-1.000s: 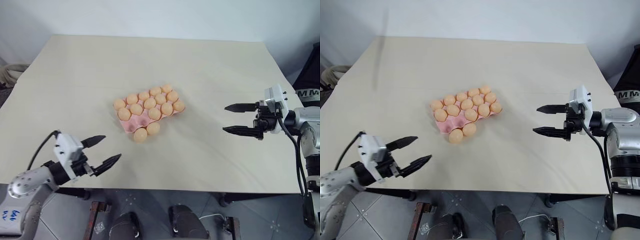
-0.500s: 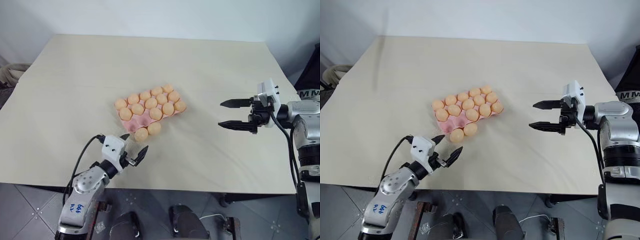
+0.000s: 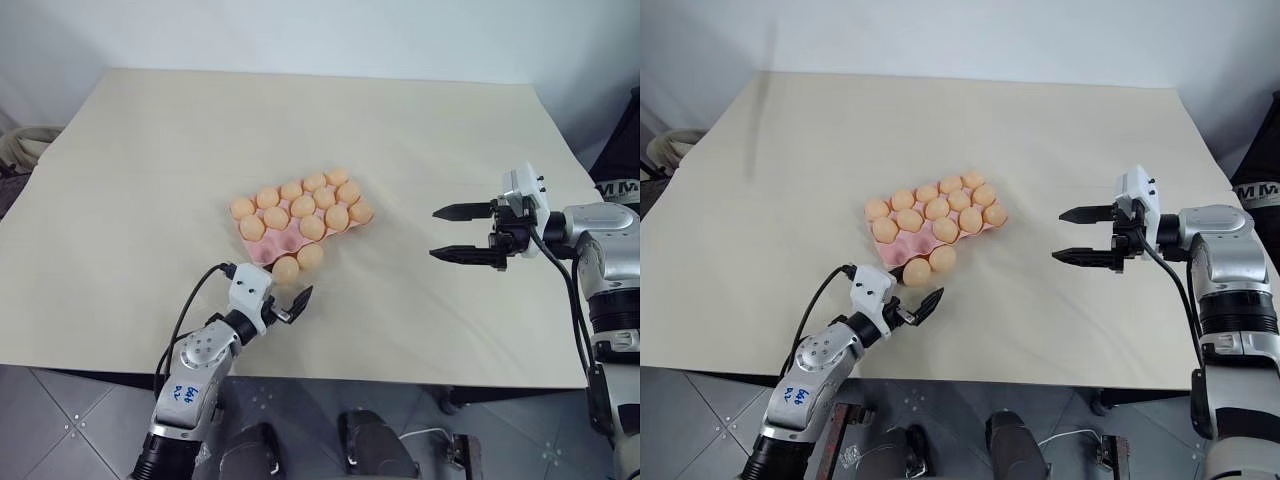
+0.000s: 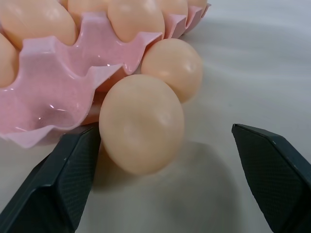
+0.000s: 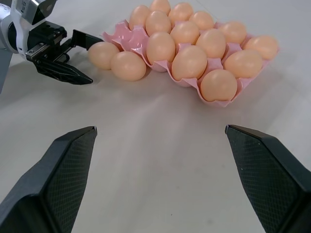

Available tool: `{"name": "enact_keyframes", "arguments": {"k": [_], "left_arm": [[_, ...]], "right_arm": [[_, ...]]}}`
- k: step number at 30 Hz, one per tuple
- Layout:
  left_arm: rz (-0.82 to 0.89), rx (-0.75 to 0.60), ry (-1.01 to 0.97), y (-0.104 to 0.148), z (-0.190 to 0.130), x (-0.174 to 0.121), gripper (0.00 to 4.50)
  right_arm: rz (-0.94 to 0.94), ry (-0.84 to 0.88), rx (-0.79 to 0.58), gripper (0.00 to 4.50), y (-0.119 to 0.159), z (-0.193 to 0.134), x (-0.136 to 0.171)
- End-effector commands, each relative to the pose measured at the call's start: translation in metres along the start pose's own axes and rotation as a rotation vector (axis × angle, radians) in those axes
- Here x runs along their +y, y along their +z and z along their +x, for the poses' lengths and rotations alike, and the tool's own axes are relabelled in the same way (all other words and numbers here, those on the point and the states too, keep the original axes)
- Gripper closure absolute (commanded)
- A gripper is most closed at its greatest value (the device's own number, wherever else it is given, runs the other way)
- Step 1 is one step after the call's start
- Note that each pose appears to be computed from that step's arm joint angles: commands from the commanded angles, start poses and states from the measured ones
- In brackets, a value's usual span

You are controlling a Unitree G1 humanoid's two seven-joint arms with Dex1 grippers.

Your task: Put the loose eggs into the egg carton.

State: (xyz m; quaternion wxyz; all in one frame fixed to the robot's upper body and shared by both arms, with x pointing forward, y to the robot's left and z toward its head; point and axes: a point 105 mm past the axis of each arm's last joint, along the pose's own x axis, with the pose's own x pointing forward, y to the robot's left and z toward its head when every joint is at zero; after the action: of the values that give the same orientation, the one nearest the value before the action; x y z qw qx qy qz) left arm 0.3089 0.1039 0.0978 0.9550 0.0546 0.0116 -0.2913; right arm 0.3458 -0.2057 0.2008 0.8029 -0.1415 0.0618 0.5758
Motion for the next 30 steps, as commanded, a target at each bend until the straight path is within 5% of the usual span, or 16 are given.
{"name": "enact_keyframes", "arguments": {"k": [1,4,12,22,30], "left_arm": [[0.028,-0.038,-0.01,0.008,0.004,-0.002,0.0],[0.03,-0.039,0.0,0.008,0.006,0.001,0.56],[0.035,-0.048,-0.004,0.012,-0.003,-0.001,2.92],[0.004,-0.053,-0.074,0.041,-0.033,-0.002,3.0],[0.016,-0.041,-0.01,0.065,-0.025,0.045,3.0]], "right_arm": [[-0.041,-0.024,-0.002,0.07,0.011,-0.01,0.0],[-0.038,-0.032,-0.001,0.0,0.01,-0.011,0.001],[-0.031,-0.046,0.003,0.0,0.009,-0.011,0.001],[-0.03,-0.053,0.002,0.0,0.007,-0.013,0.0],[-0.03,-0.061,-0.001,0.0,0.006,-0.011,-0.003]]}}
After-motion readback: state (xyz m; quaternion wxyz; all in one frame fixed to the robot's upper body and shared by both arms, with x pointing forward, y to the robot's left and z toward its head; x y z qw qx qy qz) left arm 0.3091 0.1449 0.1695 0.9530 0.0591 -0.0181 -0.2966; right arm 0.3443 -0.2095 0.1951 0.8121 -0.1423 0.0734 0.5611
